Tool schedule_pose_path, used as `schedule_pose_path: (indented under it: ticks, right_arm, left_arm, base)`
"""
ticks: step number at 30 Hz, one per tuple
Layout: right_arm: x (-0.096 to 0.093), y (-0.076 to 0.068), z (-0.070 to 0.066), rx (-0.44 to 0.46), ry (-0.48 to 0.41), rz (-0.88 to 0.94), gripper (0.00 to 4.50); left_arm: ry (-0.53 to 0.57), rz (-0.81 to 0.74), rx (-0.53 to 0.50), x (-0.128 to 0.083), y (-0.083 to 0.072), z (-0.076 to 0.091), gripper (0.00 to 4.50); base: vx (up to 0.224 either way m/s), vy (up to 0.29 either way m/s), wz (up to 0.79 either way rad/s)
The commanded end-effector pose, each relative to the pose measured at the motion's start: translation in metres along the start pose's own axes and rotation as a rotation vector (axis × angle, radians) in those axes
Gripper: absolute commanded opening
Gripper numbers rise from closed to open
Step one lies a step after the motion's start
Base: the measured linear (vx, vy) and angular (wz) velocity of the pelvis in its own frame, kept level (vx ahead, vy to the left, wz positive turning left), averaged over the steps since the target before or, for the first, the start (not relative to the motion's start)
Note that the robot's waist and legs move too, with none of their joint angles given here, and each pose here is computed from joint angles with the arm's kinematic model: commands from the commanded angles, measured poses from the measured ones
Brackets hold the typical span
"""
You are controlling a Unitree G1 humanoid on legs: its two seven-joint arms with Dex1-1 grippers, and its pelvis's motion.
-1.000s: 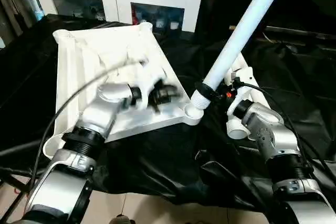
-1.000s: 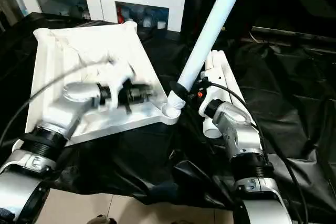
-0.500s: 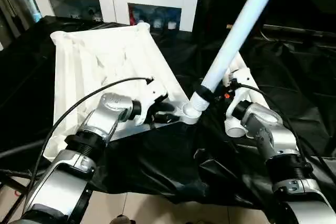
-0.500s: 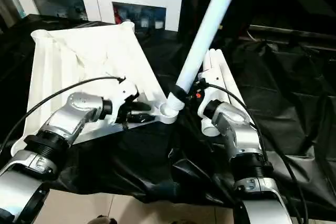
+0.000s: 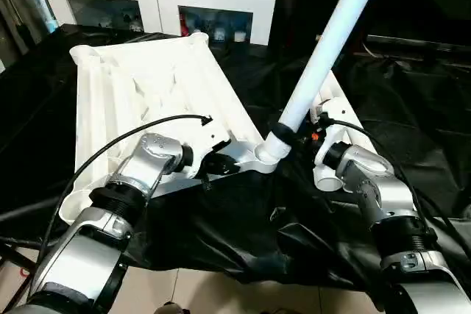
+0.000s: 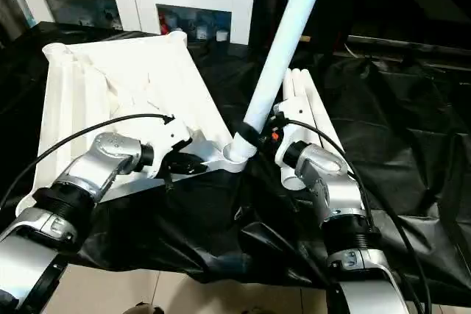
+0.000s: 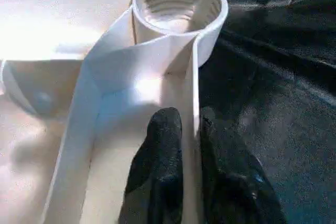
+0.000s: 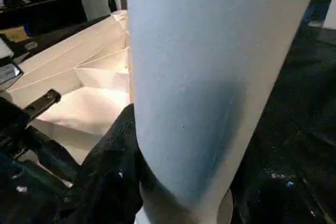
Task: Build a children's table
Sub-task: Insert table leg to table base
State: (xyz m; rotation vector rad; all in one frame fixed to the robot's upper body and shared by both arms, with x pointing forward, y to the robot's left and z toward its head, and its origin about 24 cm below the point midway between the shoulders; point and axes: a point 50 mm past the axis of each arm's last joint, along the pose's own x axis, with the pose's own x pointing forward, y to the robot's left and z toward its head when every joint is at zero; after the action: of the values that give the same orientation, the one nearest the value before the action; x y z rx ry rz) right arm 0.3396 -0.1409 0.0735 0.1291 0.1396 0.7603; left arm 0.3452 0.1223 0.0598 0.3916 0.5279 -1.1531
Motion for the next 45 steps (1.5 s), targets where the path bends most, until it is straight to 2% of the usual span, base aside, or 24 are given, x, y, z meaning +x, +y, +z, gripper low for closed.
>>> schedule_pose_path:
  ticks: [1,4,6,8,13,18,25,31,37,40,41,45]
  right_arm:
    - [0.002,0.000,0.000,-0.009,0.055,0.035,1.87]
    - [0.004,0.002,-0.003,-0.015,0.112,0.077,1.87]
    - [0.004,0.003,-0.004,-0.016,0.118,0.083,1.87]
    - [0.006,0.005,-0.007,-0.002,0.150,0.112,1.87]
    - [0.010,0.006,-0.011,0.003,0.174,0.119,1.87]
    - [0.017,0.009,-0.008,0.011,0.187,0.148,1.87]
    - [0.021,0.010,-0.012,0.018,0.215,0.167,1.87]
    - [0.014,0.006,-0.020,0.066,0.204,0.142,1.87]
    - [-0.001,-0.001,-0.036,0.142,0.162,0.068,1.87]
    - [-0.003,-0.002,-0.038,0.153,0.153,0.059,1.87]
    - [-0.011,-0.004,-0.046,0.194,0.120,0.023,1.87]
    - [-0.019,-0.003,-0.055,0.217,0.093,-0.002,1.87]
  left_arm:
    - [0.078,-0.017,-0.001,-0.005,0.000,-0.011,0.14]
    - [0.074,-0.021,0.001,-0.007,-0.001,-0.012,0.01]
    - [0.069,-0.021,0.001,-0.007,-0.001,-0.011,0.01]
    - [0.027,-0.026,0.027,-0.008,-0.002,-0.009,0.00]
    - [-0.020,-0.047,0.044,-0.010,-0.006,-0.008,0.00]
    - [-0.039,-0.065,0.058,-0.010,-0.011,-0.009,0.00]
    - [-0.052,-0.063,0.036,-0.010,-0.013,-0.011,0.00]
    - [-0.077,-0.059,0.009,-0.010,-0.013,-0.009,0.00]
    - [-0.071,-0.047,0.000,-0.011,-0.011,-0.010,0.00]
    - [-0.069,-0.043,-0.001,-0.010,-0.010,-0.010,0.00]
    - [-0.066,-0.033,-0.003,-0.010,-0.008,-0.009,0.00]
    - [-0.064,-0.017,-0.002,-0.009,-0.006,-0.008,0.00]
  base:
    - [0.000,0.000,0.00]
    - [0.000,0.000,0.00]
    - [0.000,0.000,0.00]
    - [0.000,0.000,0.00]
    - [0.000,0.000,0.00]
    - [0.000,0.000,0.00]
    - [0.000,0.000,0.00]
    - [0.000,0.000,0.00]
    - [0.000,0.000,0.00]
    - [0.000,0.000,0.00]
    - [0.000,0.000,0.00]
    - [0.000,0.000,0.00]
